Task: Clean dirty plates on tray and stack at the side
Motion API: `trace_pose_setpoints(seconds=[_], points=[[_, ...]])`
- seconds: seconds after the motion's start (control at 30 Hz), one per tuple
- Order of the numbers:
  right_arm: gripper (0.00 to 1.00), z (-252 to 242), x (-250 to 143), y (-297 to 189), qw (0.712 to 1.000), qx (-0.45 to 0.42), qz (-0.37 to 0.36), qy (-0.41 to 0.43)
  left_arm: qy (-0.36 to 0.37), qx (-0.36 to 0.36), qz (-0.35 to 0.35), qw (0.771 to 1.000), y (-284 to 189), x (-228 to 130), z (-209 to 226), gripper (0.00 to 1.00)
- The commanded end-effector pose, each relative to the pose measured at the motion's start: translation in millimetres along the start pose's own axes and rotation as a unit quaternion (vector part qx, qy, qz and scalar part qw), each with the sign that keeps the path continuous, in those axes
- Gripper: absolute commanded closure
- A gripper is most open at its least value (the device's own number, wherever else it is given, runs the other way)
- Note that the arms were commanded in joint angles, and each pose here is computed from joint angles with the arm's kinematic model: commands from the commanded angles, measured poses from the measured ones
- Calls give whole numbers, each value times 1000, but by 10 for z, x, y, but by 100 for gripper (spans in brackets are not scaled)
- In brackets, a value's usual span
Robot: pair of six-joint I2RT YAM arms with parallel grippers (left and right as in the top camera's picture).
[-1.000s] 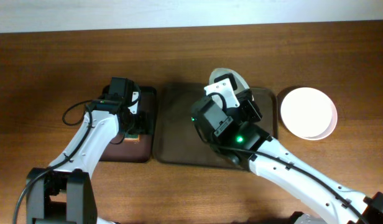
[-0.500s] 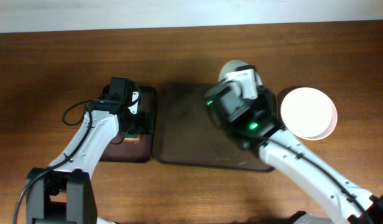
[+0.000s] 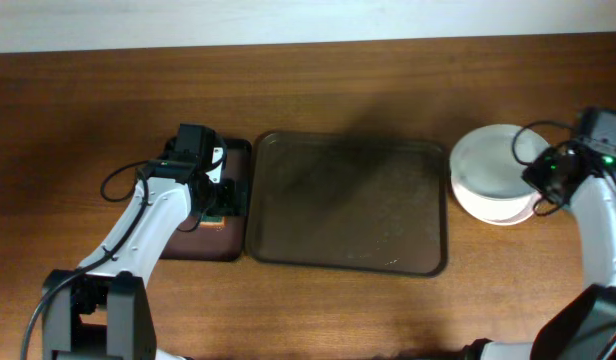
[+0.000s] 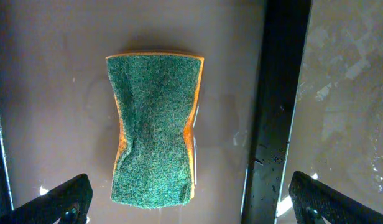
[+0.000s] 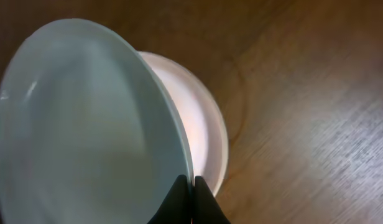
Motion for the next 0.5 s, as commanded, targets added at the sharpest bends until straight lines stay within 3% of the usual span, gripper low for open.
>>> trace_pose_setpoints(seconds=[0.0, 0.1, 0.13, 0.17, 0.2, 0.33, 0.4, 0.47], points=[[96, -179, 60, 201, 999, -7, 34, 35, -4, -5, -15, 1000, -74, 45, 9, 0], [96, -227, 50, 318, 998, -18, 51, 41, -4, -5, -15, 1000, -74, 45, 9, 0], [68, -217, 46, 318, 998, -16, 52, 40, -4, -5, -15, 1000, -74, 45, 9, 0], [47, -197, 37, 318, 997, -2, 59, 40, -4, -5, -15, 1000, -74, 45, 9, 1], [39, -178, 27, 316, 997, 11, 66, 41, -4, -5, -15, 1000, -74, 46, 9, 0], [35, 73, -85, 266, 980, 151, 117, -55, -4, -5, -16, 1000, -76, 47, 10, 0], [21, 309, -199, 183, 953, 241, 139, -121, -18, -4, -28, 999, -124, 77, 52, 1], [9, 563, -369, 84, 938, 259, 149, -174, -56, -3, -50, 997, -214, 171, 127, 0]])
Point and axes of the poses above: each gripper's point midway between its finger pads, its own y axis out along the fingers, its own z axis along the line the jaws close on, x = y × z, the point moved 10 cm from there along -y, back along the fingers, and after that the axes turned 5 degrees about y, right-handed, at the moved point
